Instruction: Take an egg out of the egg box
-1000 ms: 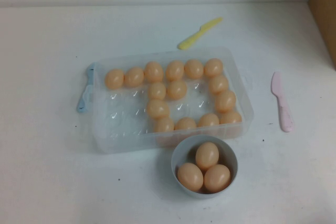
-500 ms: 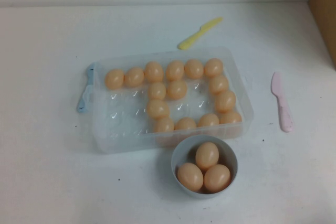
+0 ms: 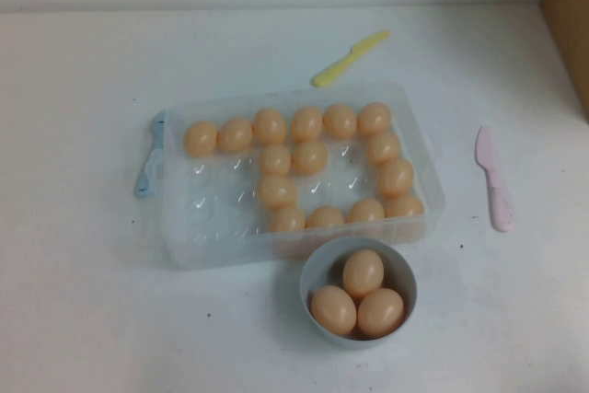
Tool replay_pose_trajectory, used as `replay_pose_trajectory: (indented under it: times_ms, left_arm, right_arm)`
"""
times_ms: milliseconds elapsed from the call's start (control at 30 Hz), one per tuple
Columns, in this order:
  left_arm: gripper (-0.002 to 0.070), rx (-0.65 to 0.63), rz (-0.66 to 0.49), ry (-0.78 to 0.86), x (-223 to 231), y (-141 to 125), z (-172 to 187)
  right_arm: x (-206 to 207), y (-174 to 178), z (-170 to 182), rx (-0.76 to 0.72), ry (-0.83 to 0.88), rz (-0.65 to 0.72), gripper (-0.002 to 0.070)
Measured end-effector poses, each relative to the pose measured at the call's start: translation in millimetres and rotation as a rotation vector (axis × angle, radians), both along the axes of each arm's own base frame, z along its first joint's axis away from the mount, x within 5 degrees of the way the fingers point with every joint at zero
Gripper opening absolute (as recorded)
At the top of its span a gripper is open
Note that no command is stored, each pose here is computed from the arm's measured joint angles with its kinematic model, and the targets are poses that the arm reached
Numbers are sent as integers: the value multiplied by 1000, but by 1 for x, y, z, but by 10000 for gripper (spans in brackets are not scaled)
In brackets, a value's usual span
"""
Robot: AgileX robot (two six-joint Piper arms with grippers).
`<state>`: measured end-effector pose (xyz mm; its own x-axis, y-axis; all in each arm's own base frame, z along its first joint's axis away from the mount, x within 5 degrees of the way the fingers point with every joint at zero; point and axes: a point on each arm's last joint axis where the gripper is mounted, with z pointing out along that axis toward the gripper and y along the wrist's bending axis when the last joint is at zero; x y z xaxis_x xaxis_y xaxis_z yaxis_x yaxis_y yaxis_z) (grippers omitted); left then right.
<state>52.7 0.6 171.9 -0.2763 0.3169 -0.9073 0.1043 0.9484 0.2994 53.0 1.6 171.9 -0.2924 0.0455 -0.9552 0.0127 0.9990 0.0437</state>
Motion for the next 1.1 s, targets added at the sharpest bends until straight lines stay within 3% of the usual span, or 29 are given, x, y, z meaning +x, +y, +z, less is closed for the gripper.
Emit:
replay_pose_trajectory:
  times_ms: [333,667,733,867,1000,1100]
  left_arm:
    - [-4,6,-1,-19,1,0,2]
    - [-3,-8,-18,-205,4,-2,18]
    - [-3,-66,-14,-234,4,-2,21]
    - [-4,-323,9,-297,4,-3,28]
    - [-3,-706,36,-382,3,-3,38]
    - [-4,-813,33,-431,3,-2,43]
  right_arm:
    - [0,0,0,0,0,0,-18]
    - [0,0,0,0,0,0,-18]
    - [0,0,0,0,0,0,-18]
    - [0,0,0,0,0,0,-18]
    - [0,0,0,0,0,0,-18]
    - [0,0,0,0,0,0,-18]
